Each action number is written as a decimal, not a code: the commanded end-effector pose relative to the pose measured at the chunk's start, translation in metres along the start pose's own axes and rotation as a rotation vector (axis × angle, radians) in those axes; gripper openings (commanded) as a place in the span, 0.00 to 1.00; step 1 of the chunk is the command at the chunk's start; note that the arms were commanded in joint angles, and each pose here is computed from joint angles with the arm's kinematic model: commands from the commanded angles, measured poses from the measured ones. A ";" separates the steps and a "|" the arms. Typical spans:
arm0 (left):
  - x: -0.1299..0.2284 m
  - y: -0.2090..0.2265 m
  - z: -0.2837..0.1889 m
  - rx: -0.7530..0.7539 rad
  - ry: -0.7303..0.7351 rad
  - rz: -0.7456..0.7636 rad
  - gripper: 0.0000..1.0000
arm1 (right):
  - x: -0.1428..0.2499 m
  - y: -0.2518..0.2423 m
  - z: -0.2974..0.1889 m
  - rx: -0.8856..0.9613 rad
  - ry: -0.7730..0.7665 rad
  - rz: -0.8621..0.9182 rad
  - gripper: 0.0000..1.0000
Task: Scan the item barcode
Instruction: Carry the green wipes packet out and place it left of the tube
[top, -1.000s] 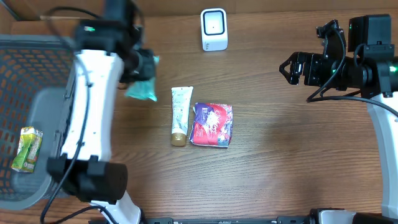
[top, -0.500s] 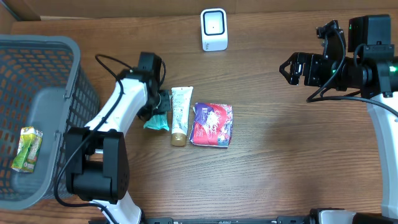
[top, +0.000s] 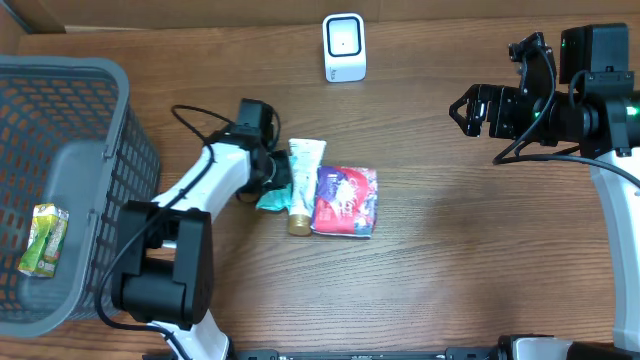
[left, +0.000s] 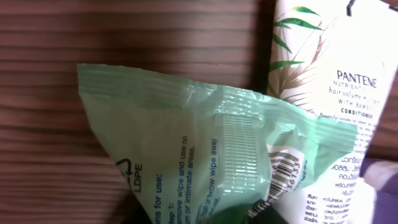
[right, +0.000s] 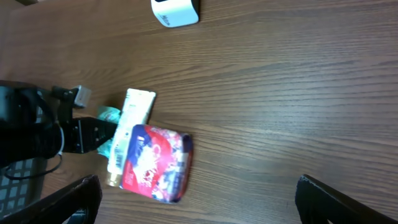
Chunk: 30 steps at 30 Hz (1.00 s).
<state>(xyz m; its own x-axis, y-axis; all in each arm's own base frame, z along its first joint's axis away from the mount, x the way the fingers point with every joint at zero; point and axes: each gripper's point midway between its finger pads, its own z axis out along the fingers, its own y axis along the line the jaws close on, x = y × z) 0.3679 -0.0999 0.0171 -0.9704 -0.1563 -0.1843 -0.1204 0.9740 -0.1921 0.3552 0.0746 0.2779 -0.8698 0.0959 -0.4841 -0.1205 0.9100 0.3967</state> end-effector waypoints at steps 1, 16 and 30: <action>0.012 -0.033 0.003 0.076 0.019 0.024 0.18 | -0.001 -0.002 -0.002 0.006 -0.008 0.006 1.00; 0.024 -0.019 0.003 0.010 0.066 -0.047 0.56 | 0.000 -0.002 -0.002 0.006 -0.005 0.008 1.00; -0.047 -0.020 -0.126 -0.030 -0.134 -0.001 1.00 | -0.001 -0.002 -0.002 0.006 -0.007 0.007 1.00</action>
<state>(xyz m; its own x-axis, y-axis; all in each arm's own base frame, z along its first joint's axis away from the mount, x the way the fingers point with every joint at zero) 0.3529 -0.1089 0.0663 -0.9827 -0.1664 -0.0814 -0.1522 0.9759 -0.1566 0.3547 0.0746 0.2775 -0.8710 0.0952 -0.4821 -0.1201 0.9101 0.3966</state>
